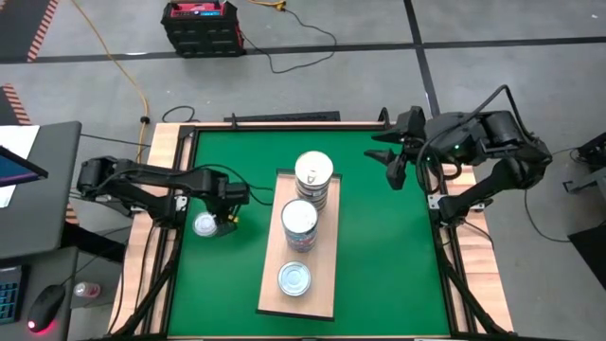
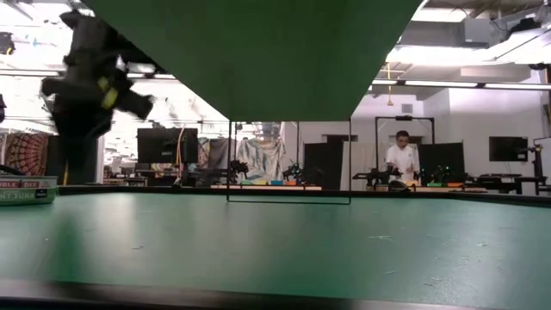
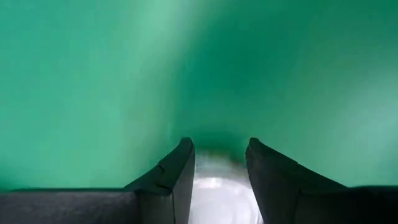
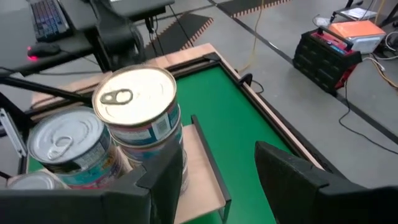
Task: Stack canned seafood by type on shelf
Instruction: Stack the green white tuna can on top of the other green white tuna cans on the shelf
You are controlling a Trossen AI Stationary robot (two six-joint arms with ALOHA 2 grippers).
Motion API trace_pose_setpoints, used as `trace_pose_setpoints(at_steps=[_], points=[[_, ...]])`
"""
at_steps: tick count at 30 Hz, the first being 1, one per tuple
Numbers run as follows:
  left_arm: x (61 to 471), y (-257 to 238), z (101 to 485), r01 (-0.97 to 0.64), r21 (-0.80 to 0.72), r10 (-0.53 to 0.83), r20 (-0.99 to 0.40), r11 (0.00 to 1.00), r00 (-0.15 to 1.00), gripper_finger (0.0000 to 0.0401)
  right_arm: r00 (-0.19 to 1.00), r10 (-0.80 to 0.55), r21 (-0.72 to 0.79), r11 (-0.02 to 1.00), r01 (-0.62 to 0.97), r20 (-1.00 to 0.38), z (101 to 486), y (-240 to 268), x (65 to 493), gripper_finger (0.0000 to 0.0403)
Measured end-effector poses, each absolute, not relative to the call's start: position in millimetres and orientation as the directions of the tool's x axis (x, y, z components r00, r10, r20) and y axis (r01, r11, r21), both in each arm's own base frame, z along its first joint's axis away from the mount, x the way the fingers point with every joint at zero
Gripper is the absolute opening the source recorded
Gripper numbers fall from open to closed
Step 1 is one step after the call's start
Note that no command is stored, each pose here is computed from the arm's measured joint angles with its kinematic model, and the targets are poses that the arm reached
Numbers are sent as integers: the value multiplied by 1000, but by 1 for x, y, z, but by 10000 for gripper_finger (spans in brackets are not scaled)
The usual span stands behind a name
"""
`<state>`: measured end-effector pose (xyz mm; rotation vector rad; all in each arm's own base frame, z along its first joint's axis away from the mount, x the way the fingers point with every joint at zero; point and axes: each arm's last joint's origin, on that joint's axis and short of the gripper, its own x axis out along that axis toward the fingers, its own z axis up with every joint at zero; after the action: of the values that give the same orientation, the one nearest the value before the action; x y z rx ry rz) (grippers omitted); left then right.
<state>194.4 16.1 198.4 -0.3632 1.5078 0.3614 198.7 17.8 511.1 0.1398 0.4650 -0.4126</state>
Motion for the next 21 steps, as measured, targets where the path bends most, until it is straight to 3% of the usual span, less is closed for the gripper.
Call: trace_pose_setpoints(at_steps=[3, 9, 21], points=[[195, 17, 215, -418, -10, 26, -996, 908, 82, 131, 804, -356, 26, 909, 417, -476, 510, 18, 198, 228], [185, 14, 215, -374, -55, -55, -998, 926, 11, 120, 801, -357, 10, 911, 413, -480, 509, 18, 199, 228], [181, 13, 201, -368, -45, -58, -998, 929, -24, 105, 798, -375, 2, 905, 426, -471, 509, 17, 199, 228]])
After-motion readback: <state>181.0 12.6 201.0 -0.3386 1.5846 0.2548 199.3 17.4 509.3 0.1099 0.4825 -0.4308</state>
